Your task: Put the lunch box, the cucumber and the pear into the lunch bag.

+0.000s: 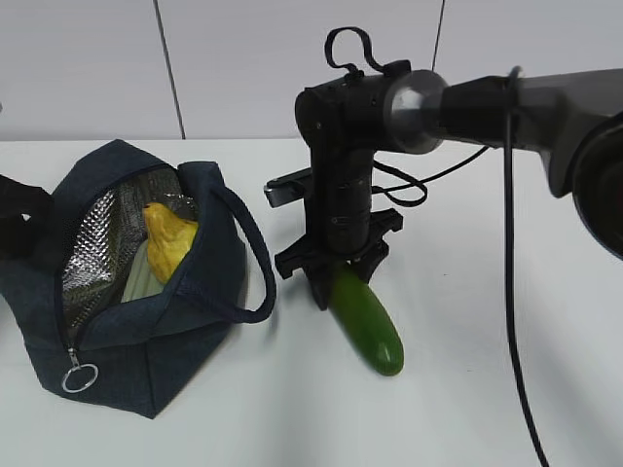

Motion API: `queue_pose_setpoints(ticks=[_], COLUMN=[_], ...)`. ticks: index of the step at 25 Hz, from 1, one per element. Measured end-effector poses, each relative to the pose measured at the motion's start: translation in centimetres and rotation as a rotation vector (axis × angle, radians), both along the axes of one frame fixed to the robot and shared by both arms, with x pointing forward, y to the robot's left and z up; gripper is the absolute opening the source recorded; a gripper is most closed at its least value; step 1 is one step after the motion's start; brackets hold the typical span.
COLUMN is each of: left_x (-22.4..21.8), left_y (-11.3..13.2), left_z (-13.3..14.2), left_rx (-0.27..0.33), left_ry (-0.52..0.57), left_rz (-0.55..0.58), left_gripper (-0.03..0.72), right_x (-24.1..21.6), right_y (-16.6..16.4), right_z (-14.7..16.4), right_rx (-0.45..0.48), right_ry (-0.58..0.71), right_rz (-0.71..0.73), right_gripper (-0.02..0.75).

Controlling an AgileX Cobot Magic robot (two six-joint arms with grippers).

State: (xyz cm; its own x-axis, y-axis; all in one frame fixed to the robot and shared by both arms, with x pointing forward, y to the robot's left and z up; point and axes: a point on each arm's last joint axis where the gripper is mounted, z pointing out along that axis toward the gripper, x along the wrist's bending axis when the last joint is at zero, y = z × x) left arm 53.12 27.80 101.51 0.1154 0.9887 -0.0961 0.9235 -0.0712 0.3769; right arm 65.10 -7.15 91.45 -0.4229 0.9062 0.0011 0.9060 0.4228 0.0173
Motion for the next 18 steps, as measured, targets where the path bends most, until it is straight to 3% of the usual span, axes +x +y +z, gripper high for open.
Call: queue_pose_setpoints(ticks=[10,14,18], left_x=[0.0,-0.1,-0.1], left_y=[-0.3,-0.6,-1.0], left_z=[0.0,0.1,0.1], left_rx=[-0.041,-0.091,-0.151], left_ry=[0.007,0.013,0.024], left_rz=[0.018,0.039,0.063], left_gripper=[0.017,0.017,0.017], right_x=[-0.7,-1.4,-2.6], right_y=[-0.8,-1.1,-0.9], right_z=[8.9,13.1,16.8], right_rx=[0.063,0.131,0.27], right_ry=[-0.2,-0.311,-0.378], right_rz=[0.011,0.009,0.007], right_gripper=[0.43,0.43,0.429])
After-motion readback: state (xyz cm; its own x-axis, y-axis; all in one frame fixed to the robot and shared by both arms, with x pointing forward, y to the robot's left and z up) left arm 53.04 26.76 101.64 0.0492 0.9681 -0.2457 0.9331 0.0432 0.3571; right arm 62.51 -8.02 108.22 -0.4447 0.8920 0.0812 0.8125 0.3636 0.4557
